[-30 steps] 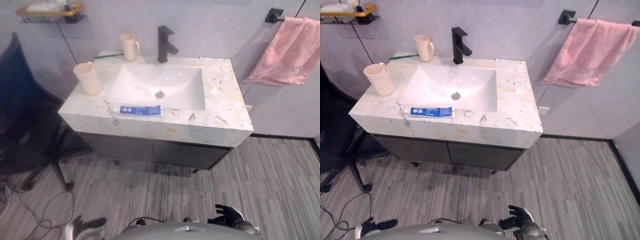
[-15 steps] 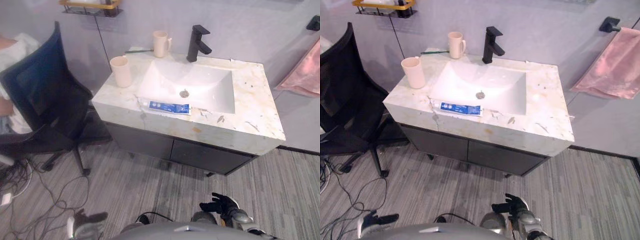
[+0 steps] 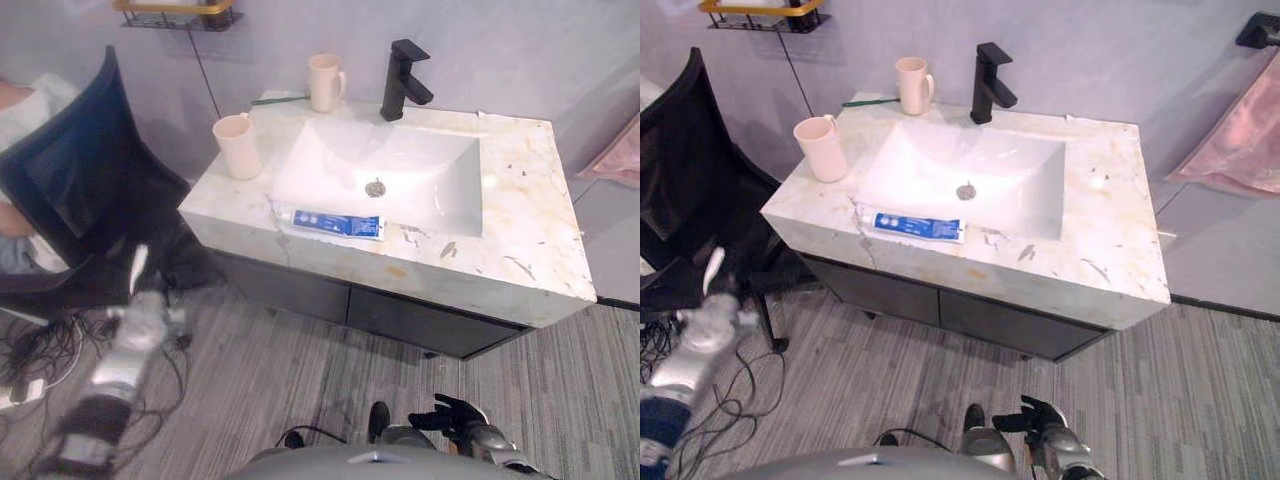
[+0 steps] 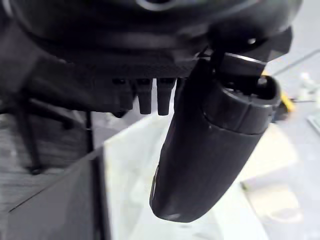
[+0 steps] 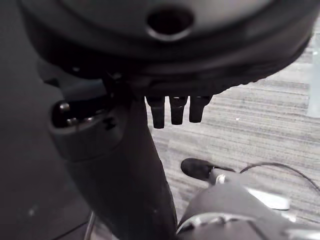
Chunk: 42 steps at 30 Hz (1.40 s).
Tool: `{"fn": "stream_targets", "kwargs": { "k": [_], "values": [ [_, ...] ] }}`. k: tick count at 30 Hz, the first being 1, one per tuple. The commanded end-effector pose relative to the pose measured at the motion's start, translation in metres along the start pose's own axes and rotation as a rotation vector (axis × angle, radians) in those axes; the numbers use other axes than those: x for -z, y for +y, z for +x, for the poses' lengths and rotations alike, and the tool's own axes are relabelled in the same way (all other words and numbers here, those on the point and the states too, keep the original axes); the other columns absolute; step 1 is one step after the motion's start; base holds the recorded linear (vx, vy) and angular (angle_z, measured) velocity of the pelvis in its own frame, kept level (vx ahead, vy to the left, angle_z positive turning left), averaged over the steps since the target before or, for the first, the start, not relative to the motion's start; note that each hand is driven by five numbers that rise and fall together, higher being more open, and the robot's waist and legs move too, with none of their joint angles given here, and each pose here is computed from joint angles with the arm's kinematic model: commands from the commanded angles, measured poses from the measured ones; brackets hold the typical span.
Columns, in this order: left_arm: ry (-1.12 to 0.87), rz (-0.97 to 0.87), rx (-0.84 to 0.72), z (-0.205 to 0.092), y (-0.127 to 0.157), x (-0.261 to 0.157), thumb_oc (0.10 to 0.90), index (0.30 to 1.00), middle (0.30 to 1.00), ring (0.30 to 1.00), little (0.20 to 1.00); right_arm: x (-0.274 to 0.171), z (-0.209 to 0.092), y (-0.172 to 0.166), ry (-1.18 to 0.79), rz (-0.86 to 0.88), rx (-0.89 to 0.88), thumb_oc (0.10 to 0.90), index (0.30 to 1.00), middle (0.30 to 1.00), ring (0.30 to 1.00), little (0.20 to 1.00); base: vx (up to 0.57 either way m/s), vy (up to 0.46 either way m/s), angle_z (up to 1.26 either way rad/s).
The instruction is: Organize the bathroom.
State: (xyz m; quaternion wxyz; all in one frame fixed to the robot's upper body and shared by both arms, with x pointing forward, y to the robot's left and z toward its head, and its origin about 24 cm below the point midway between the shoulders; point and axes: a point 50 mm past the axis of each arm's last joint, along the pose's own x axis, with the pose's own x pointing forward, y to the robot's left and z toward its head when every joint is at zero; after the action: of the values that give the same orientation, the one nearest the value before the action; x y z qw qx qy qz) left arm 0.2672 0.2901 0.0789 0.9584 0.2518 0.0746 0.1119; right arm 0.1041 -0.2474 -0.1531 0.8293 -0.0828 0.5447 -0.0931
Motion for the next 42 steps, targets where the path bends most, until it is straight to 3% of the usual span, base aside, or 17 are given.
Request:
{"fn": "stream_targets", "kwargs": {
  "k": [1, 4, 15, 16, 19, 27, 33, 42],
  "values": [
    [-0.313, 0.147, -0.181, 0.014, 0.063, -0.094, 0.8, 0.9, 0.9, 0.9, 0.9, 0.002, 0.001, -0.01, 0.031, 0.038, 0.042, 0.8, 0.9, 0.9, 0.9, 0.9, 0.0, -0.033, -0.09],
    [-0.452, 0.193, -0.243, 0.005, 0.093, -0.138, 0.8, 0.9, 0.9, 0.9, 0.9, 0.007, 0.001, -0.011, 0.068, 0.063, 0.05, 0.8, 0.9, 0.9, 0.9, 0.9, -0.01, -0.053, -0.06],
    [-0.709, 0.279, -0.239, -0.021, 0.116, -0.197, 0.8, 0.9, 0.9, 0.9, 0.9, 0.007, 0.002, -0.008, 0.082, 0.072, 0.052, 0.8, 0.9, 0.9, 0.9, 0.9, -0.01, -0.01, 0.01],
    [-0.753, 0.279, -0.172, -0.025, 0.116, -0.207, 0.8, 0.9, 0.9, 0.9, 0.9, 0.005, 0.002, -0.008, 0.08, 0.069, 0.054, 0.8, 0.9, 0.9, 0.9, 0.9, -0.07, -0.017, 0.12],
    [-0.793, 0.375, 0.221, -0.028, 0.089, -0.234, 0.8, 0.9, 0.9, 0.9, 0.9, -0.009, 0.004, -0.013, 0.041, 0.019, 0.064, 0.8, 0.9, 0.9, 0.9, 0.9, -0.08, -0.003, 0.16],
    [-0.791, 0.508, 0.377, -0.02, 0.048, -0.276, 0.8, 0.9, 0.9, 0.9, 0.9, -0.026, 0.006, -0.013, 0.007, -0.04, 0.06, 0.8, 0.9, 0.9, 0.9, 0.9, -0.02, 0.001, -0.04],
    [-0.703, 0.629, 0.361, -0.005, 0.042, -0.287, 0.8, 0.9, 0.9, 0.9, 0.9, -0.026, 0.006, -0.011, 0.012, -0.051, 0.053, 0.8, 0.9, 0.9, 0.9, 0.9, 0.0, 0.001, -0.12],
    [-0.496, 0.758, 0.404, 0.028, 0.055, -0.243, 0.8, 0.9, 0.9, 0.9, 0.9, -0.017, 0.005, -0.019, 0.044, -0.058, 0.075, 0.8, 0.9, 0.9, 0.9, 0.9, 0.01, 0.004, -0.11]
  ]
}}
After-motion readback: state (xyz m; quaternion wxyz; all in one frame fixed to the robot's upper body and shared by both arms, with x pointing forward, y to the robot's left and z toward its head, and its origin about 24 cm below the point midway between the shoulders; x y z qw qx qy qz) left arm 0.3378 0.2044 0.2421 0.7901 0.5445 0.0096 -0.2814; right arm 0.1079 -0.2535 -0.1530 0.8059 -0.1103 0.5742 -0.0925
